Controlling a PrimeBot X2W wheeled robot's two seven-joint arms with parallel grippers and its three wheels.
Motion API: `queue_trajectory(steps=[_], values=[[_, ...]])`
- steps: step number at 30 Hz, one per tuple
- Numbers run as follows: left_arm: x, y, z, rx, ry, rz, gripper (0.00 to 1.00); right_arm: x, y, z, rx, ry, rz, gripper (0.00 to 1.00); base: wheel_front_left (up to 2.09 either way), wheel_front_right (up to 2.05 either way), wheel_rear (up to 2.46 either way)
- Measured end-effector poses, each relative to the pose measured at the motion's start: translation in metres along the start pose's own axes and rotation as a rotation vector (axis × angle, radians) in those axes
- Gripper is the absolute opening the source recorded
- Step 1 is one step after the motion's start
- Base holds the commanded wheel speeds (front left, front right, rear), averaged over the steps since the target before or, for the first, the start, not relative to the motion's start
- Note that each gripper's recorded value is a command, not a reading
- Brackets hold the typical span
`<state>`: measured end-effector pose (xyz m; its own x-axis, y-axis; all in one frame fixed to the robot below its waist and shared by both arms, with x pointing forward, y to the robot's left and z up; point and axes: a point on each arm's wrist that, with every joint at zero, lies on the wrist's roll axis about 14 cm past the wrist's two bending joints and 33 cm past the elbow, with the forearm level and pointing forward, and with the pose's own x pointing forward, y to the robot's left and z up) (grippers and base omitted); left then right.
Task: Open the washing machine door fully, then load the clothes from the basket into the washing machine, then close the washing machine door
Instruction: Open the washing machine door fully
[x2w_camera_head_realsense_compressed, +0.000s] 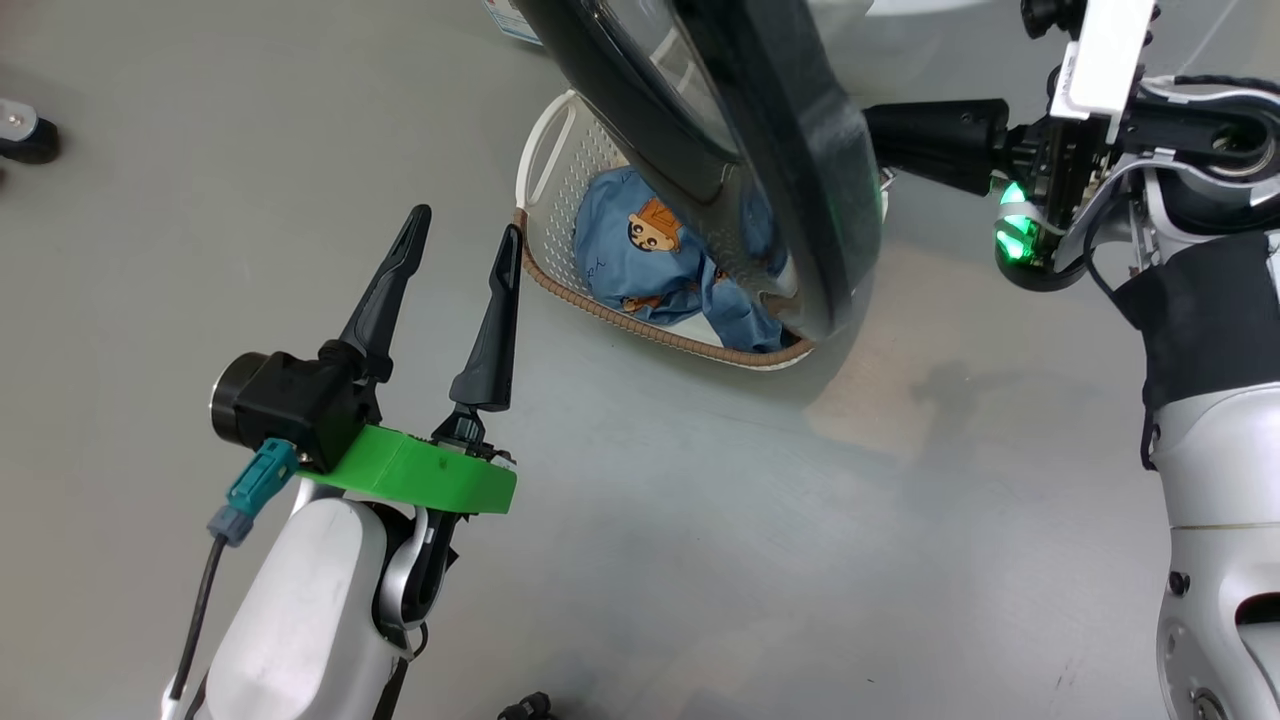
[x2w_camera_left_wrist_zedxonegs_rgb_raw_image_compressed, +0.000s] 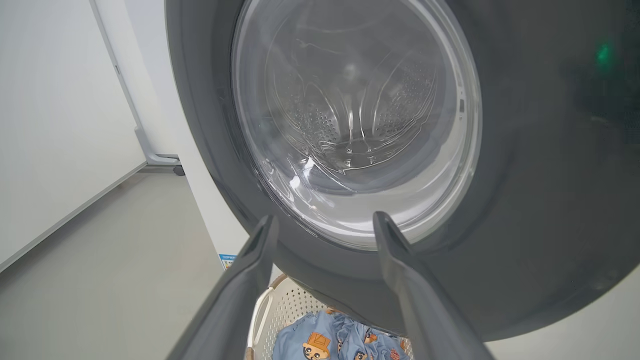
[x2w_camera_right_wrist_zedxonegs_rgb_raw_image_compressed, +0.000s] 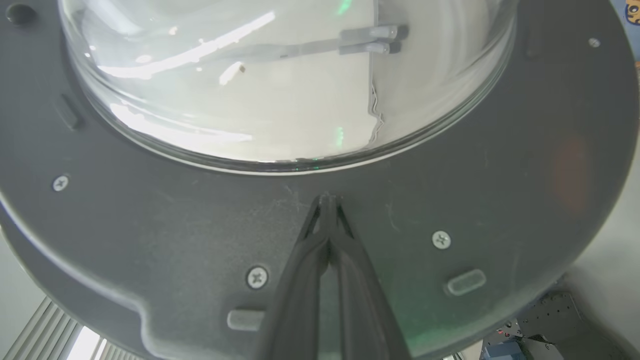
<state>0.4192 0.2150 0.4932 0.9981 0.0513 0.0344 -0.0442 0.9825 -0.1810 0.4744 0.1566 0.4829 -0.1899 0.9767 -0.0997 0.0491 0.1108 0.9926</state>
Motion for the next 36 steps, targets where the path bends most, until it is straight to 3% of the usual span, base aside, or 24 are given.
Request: queue_trajectory(steps=[13,36], values=[[-0.004,0.000,0.006,0.003,-0.012,0.003,1.00,0.022,0.006,-0.043,0.035,0.112,0.083,0.00,0.00,0.00,0.00],[-0.006,0.004,0.007,-0.001,-0.016,0.014,1.00,0.050,0.011,-0.077,0.047,0.111,0.116,0.00,0.00,0.00,0.00]])
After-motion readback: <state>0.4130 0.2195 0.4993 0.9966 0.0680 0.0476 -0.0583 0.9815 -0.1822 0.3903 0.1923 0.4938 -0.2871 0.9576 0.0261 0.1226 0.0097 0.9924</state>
